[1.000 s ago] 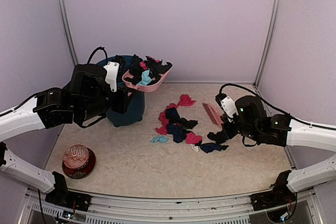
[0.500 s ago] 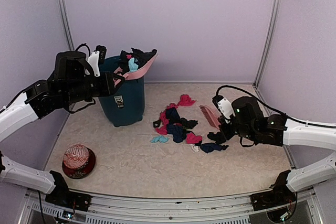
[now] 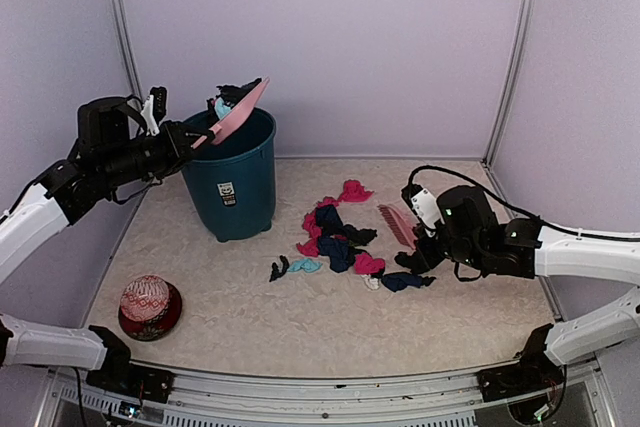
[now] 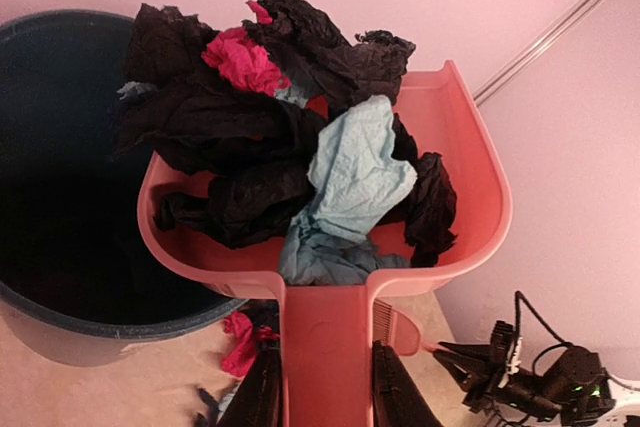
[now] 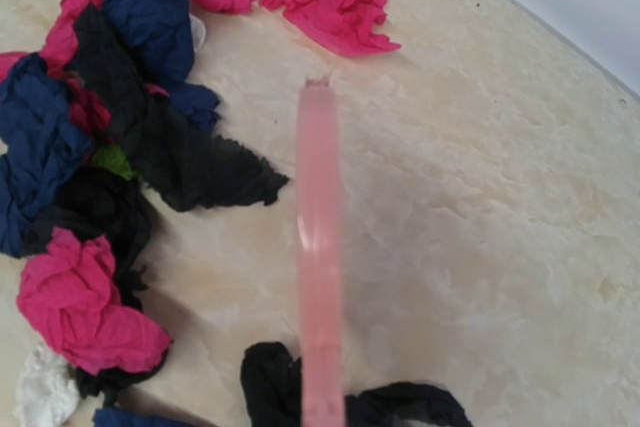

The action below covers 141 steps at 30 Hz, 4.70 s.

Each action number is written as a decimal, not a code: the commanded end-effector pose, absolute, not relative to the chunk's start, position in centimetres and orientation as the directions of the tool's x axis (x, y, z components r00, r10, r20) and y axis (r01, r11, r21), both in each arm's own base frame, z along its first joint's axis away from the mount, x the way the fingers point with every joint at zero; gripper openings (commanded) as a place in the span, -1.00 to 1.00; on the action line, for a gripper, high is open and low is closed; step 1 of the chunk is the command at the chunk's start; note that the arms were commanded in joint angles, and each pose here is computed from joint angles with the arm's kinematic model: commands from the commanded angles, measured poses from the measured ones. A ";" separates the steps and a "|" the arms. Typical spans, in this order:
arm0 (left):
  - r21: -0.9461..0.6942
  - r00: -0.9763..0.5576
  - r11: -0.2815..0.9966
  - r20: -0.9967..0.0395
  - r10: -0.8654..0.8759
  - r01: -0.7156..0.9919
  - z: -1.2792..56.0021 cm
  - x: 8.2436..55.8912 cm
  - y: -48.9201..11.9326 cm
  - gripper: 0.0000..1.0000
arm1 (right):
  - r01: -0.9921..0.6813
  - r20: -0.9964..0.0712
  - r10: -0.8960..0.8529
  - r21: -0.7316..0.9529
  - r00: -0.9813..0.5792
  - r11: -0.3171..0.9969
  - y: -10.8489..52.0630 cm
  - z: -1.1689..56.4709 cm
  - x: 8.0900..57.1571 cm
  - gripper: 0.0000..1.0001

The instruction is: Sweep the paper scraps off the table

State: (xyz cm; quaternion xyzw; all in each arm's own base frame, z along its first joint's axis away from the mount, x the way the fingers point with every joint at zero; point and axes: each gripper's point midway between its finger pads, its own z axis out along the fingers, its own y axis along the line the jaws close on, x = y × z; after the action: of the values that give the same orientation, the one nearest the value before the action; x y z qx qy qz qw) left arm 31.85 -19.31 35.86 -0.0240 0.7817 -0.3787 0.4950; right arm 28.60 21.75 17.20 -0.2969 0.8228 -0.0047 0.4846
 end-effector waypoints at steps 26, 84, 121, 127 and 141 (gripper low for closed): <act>-0.922 -0.653 -0.160 -0.120 -0.748 0.353 41.1 32.1 -17.5 -1.00 | -0.482 -0.912 -0.272 -0.098 -0.306 0.871 22.7 23.3 28.1 -1.00; -0.555 -0.484 0.599 -0.823 -0.296 0.577 38.8 23.9 -22.6 -1.00 | -0.327 -0.602 0.087 0.543 -0.793 0.774 39.8 11.2 32.5 -1.00; -0.246 -0.448 0.816 -0.894 0.018 0.523 31.7 21.8 -29.4 -1.00 | -0.362 -0.945 -0.323 -0.319 0.052 0.876 25.0 33.7 37.3 -1.00; -0.231 -0.477 0.806 -0.876 0.072 0.545 30.4 20.1 -29.8 -1.00 | -0.328 -0.781 -0.602 -0.619 0.163 0.714 27.3 30.6 43.3 -1.00; -0.176 -0.512 0.844 -0.849 0.131 0.508 27.6 18.2 -29.2 -1.00 | -0.466 -0.512 -0.823 -0.807 0.247 0.362 31.5 18.9 53.1 -1.00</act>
State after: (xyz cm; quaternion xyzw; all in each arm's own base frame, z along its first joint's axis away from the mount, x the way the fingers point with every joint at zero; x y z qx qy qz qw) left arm 18.28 -30.03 27.97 0.2044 0.8396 -0.2201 0.4525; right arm 52.03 29.46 19.89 -0.4871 0.6336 -0.1587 0.5798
